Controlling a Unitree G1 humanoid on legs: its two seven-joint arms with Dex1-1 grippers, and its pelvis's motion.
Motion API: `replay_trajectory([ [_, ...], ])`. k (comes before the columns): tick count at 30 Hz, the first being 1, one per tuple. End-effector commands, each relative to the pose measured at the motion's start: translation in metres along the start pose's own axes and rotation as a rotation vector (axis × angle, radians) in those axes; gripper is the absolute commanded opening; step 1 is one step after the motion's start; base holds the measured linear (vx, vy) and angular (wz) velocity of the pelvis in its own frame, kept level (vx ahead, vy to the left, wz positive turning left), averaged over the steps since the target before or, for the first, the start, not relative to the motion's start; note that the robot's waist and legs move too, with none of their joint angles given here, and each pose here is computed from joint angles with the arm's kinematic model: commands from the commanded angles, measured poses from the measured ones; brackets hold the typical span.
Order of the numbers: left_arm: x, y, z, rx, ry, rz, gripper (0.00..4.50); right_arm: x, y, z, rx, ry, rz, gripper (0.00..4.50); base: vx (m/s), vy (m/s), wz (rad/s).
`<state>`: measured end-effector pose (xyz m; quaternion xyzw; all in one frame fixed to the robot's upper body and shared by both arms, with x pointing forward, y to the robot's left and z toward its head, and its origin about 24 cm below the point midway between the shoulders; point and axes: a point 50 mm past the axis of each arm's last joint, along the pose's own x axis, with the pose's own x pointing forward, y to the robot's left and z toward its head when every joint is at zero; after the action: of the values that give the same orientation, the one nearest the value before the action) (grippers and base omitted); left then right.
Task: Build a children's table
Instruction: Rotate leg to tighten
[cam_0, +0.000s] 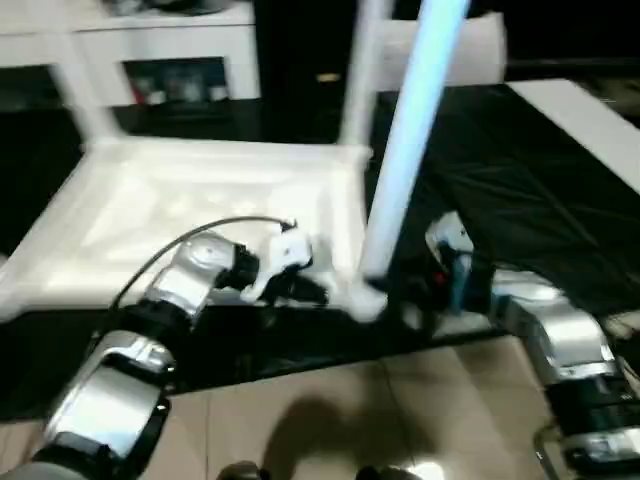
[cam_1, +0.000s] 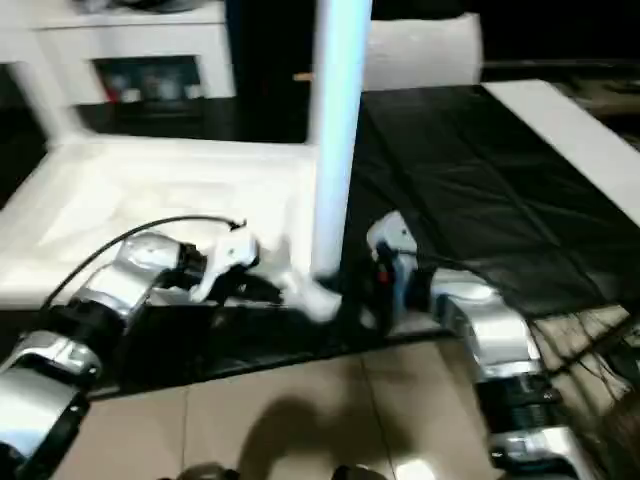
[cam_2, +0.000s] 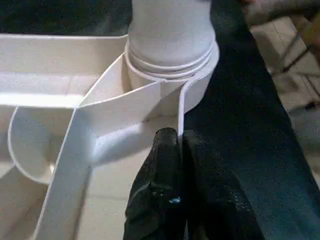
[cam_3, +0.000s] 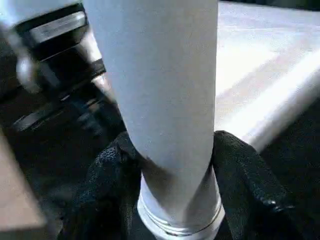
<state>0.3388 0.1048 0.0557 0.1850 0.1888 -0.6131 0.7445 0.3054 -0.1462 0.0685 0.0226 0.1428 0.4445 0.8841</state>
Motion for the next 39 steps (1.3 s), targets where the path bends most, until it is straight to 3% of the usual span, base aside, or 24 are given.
replay_trajectory([
  [1, 0.032, -0.002, 0.035, 0.022, -0.103, 0.045, 0.00, 0.033, 0.017, -0.003, 0.052, 0.001, -0.034, 1.91, 0.000, 0.000, 0.00],
  [4, 0.043, 0.005, 0.047, -0.053, -0.133, 0.209, 0.00, 0.053, 0.018, 0.001, 0.123, -0.046, -0.217, 1.91, 0.000, 0.000, 0.00],
  [7, 0.049, 0.005, 0.058, -0.113, -0.204, 0.266, 0.00, 0.073, 0.026, 0.008, 0.140, -0.054, -0.294, 1.91, 0.000, 0.000, 0.00],
  [10, 0.049, 0.006, 0.058, -0.110, -0.212, 0.284, 0.00, 0.079, 0.030, 0.013, 0.143, -0.080, -0.298, 1.91, 0.000, 0.000, 0.00],
  [11, 0.048, 0.006, 0.057, -0.101, -0.205, 0.286, 0.00, 0.080, 0.031, 0.014, 0.145, -0.088, -0.295, 2.26, 0.000, 0.000, 0.00],
  [15, 0.044, 0.007, 0.055, -0.085, -0.195, 0.285, 0.00, 0.077, 0.031, 0.017, 0.135, -0.130, -0.290, 2.63, 0.000, 0.000, 0.00],
  [18, 0.036, 0.007, 0.044, -0.027, -0.152, 0.259, 0.00, 0.065, 0.024, 0.011, 0.110, -0.139, -0.303, 2.96, 0.000, 0.000, 0.00],
  [23, 0.029, 0.004, 0.039, 0.025, -0.142, 0.186, 0.00, 0.052, 0.017, 0.011, 0.058, -0.155, -0.293, 3.39, 0.000, 0.000, 0.00],
  [26, 0.015, -0.003, 0.031, 0.146, -0.104, 0.025, 0.00, 0.031, 0.006, 0.012, -0.039, -0.151, -0.216, 3.60, 0.000, 0.000, 0.00],
  [31, 0.004, -0.008, 0.021, 0.200, -0.060, -0.109, 0.00, 0.015, 0.003, 0.012, -0.126, -0.093, -0.067, 4.09, 0.000, 0.000, 0.00],
  [34, -0.005, -0.011, 0.017, 0.224, -0.041, -0.201, 0.00, 0.003, 0.007, 0.010, -0.163, -0.016, 0.117, 4.09, 0.000, 0.000, 0.00],
  [39, -0.011, -0.017, 0.014, 0.256, -0.016, -0.326, 0.00, -0.008, 0.015, 0.010, -0.172, 0.024, 0.317, 4.09, 0.000, 0.000, 0.00],
])
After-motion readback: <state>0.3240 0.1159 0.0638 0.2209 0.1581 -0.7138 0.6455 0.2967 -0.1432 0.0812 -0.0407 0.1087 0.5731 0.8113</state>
